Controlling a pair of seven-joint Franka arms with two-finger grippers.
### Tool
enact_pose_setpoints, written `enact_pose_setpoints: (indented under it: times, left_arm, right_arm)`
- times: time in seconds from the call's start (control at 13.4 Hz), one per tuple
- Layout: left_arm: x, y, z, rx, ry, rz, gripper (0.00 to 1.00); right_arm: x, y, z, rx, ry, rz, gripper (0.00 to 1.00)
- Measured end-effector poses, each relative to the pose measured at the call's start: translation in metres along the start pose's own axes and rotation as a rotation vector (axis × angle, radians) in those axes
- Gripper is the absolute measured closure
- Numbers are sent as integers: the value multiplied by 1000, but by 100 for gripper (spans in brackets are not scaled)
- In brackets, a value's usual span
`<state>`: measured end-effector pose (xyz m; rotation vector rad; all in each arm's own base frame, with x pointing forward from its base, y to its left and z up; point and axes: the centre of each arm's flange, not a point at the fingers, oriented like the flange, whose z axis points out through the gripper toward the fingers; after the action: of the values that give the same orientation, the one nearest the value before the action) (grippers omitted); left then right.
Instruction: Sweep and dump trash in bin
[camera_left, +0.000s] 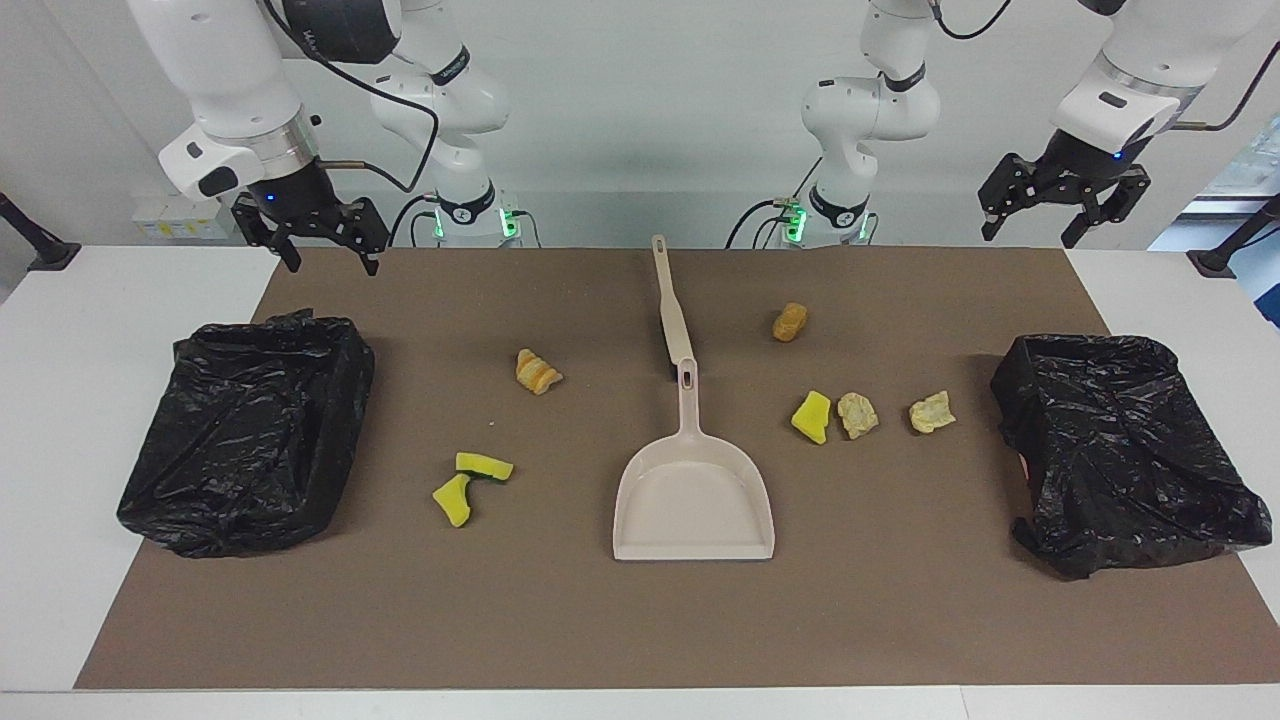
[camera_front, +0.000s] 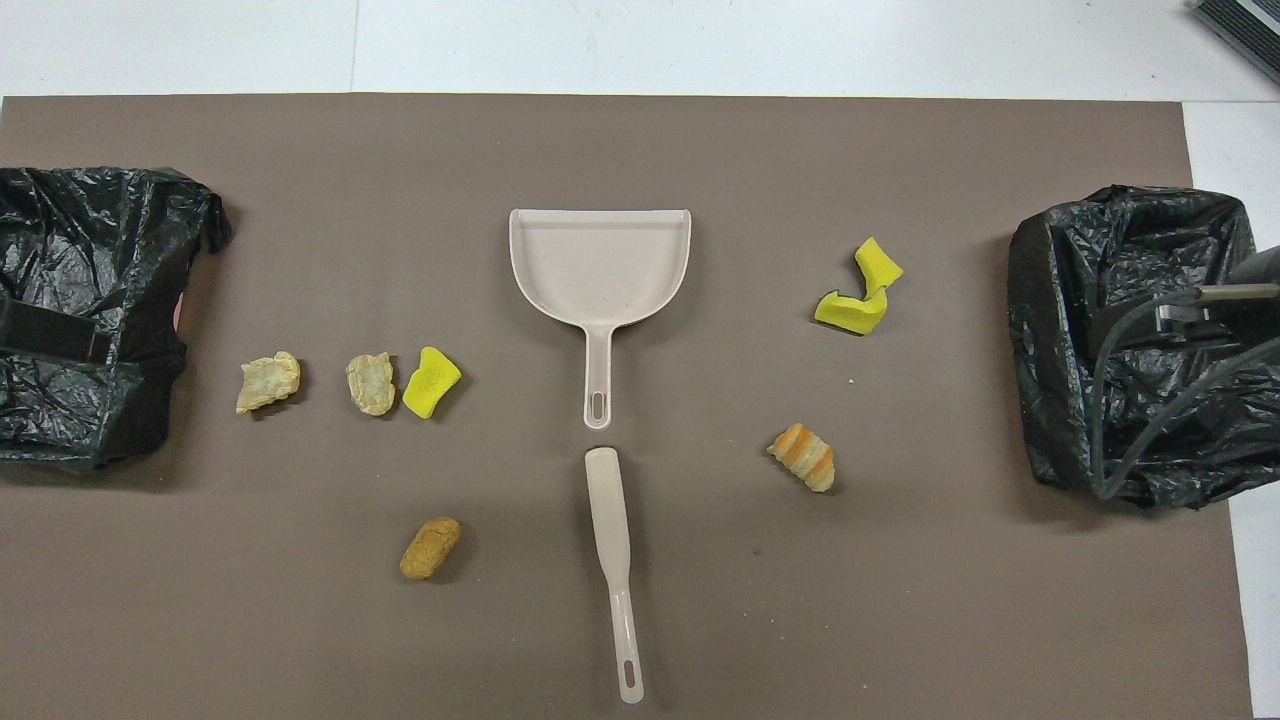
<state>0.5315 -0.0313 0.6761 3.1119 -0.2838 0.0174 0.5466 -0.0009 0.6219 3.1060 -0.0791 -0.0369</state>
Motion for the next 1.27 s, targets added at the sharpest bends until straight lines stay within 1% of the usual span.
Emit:
enact_pose_setpoints:
  times: [0.75,1.12,1.27]
  left_arm:
    - [0,4,0,0,-1,5,0]
    - [-1,20,3,-4,-8,34,0]
    - [-5,38,7,-6,-20,67,0]
  right_arm:
    - [0,0,0,0,0,0,0]
    - [0,0,0,0,0,0,0]
    - [0,0,0,0,0,0,0]
